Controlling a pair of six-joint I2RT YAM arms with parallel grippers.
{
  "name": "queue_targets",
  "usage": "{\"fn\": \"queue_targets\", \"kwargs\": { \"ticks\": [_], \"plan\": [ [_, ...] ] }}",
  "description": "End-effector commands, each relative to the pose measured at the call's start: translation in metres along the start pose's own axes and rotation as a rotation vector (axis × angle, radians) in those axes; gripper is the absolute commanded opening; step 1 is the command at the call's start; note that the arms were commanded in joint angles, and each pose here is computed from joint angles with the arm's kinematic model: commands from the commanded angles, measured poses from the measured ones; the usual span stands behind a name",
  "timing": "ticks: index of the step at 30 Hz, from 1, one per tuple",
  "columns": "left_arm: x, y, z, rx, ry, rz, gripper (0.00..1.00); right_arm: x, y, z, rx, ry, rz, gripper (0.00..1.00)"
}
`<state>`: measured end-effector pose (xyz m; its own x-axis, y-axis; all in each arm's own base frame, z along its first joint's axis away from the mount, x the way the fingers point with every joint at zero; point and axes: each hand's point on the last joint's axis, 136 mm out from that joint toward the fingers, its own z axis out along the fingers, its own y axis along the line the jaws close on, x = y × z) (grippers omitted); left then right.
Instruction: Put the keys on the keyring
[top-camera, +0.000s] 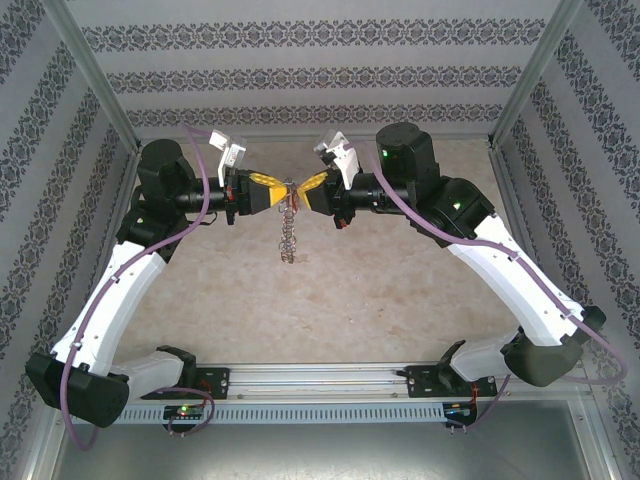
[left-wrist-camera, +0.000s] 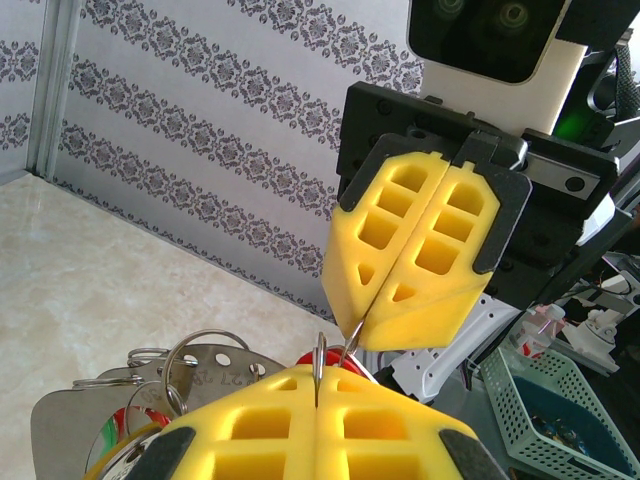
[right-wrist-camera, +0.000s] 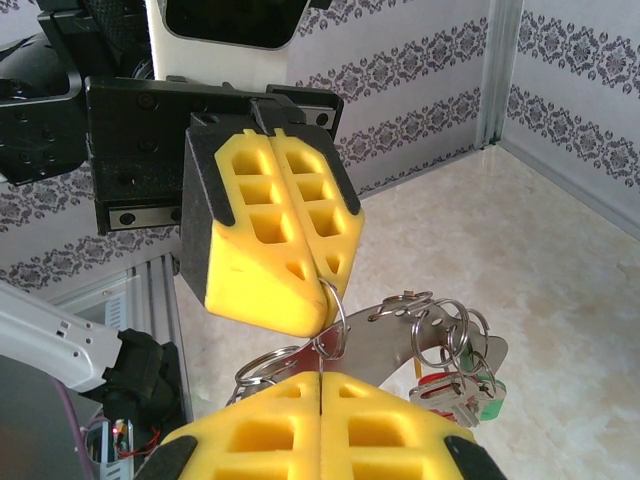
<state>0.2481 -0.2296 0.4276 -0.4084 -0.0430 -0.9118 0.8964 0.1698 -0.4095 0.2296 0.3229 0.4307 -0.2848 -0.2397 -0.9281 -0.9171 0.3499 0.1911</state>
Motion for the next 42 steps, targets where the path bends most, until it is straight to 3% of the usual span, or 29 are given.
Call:
{"fn": "queue_targets", "kwargs": {
  "ticks": [1,42],
  "plan": [
    [-0.017,-0.021,-0.002,0.04,-0.025,0.076,0.0,-0.008,0.005,-0.005,-0.005,-0.037,-0.027,0.0],
    [-0.017,-0.02,-0.001,0.04,-0.025,0.075,0.0,-0.01,-0.005,0.005,0.013,-0.039,-0.018,0.0]
  ]
}}
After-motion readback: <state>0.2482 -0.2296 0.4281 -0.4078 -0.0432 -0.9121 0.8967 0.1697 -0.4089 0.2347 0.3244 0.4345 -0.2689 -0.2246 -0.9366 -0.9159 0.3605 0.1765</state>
